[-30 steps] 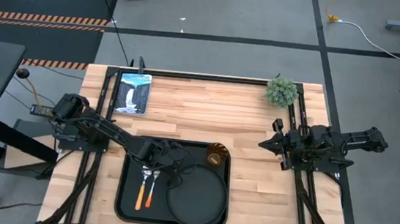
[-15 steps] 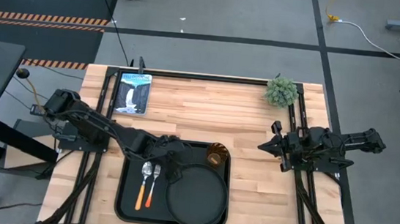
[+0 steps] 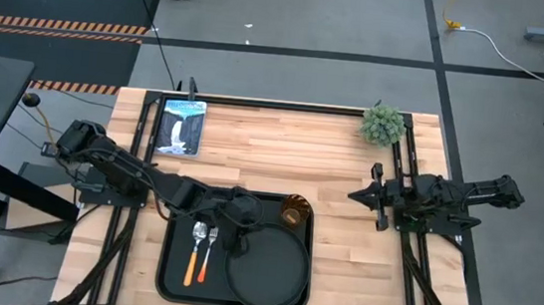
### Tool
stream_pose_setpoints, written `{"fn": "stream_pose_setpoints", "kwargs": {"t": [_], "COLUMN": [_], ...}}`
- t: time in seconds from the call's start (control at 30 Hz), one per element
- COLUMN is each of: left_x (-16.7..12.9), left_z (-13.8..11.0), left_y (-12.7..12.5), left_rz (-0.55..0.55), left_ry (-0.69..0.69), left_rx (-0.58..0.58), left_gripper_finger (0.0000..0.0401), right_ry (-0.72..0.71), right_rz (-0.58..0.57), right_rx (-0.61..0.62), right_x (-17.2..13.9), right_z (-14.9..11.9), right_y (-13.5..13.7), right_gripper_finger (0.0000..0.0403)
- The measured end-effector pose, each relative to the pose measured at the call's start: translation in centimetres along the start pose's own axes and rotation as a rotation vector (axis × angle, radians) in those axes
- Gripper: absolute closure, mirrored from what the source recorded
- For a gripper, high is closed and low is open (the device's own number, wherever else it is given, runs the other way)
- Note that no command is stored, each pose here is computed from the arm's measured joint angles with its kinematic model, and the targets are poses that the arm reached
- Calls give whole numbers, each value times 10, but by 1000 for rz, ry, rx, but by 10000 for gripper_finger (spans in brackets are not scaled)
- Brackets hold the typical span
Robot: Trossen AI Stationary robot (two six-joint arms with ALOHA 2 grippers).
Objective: Pick and place plate/cup/fork/spoon on tray
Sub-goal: Return to Home Position
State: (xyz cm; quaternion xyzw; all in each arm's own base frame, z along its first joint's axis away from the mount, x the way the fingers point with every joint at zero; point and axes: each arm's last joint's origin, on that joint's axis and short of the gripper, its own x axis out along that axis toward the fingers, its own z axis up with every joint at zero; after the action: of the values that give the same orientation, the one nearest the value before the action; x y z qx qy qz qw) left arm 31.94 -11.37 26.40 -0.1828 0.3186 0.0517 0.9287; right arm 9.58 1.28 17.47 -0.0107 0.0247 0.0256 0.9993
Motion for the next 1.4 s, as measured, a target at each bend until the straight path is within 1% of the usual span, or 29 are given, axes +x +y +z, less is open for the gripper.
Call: {"fn": "stream_pose_setpoints", "kwargs": {"t": [0.07,0.13,0.2,0.33,0.43,0.5,0.6,0.7,0.77,0.83,1.0,1.07,1.17,1.4], "left_x": [-1,-3,-4,-5,-5,-7,-12,-18,-27,-42,-84,-94,-104,-100], "left_z": [2,2,6,9,11,13,16,21,22,27,30,25,15,-28], "left_y": [0,0,2,5,8,9,8,8,10,12,27,35,46,79], "left_rz": [-5,0,-3,3,2,-11,-30,-43,-40,-24,86,109,103,56], "left_ry": [-13,-15,-31,-38,-43,-39,-54,-82,-85,-119,-232,-269,-318,-438], "left_rx": [-11,-11,-20,-31,-64,-64,-35,-9,20,40,74,89,90,34], "left_gripper_finger": [378,378,378,378,378,378,378,378,378,378,378,378,378,378], "right_ry": [-13,-38,-71,-78,-70,-74,-88,-90,-94,-101,-101,-102,-101,-108], "right_rz": [-64,-101,-100,-111,-136,-138,-165,-259,-322,-362,-372,-372,-372,-372], "right_rx": [-18,-34,-53,-64,-70,-71,-48,12,65,97,106,106,106,104], "right_x": [1,2,3,3,3,2,2,1,0,0,0,0,0,0], "right_z": [-2,-6,-7,-6,-7,-6,-5,-5,-6,-6,-6,-6,-6,-5], "right_y": [-2,-4,-6,-11,-16,-19,-24,-29,-31,-33,-33,-33,-33,-33], "right_gripper_finger": [394,394,395,399,400,400,399,391,385,379,377,378,378,378]}}
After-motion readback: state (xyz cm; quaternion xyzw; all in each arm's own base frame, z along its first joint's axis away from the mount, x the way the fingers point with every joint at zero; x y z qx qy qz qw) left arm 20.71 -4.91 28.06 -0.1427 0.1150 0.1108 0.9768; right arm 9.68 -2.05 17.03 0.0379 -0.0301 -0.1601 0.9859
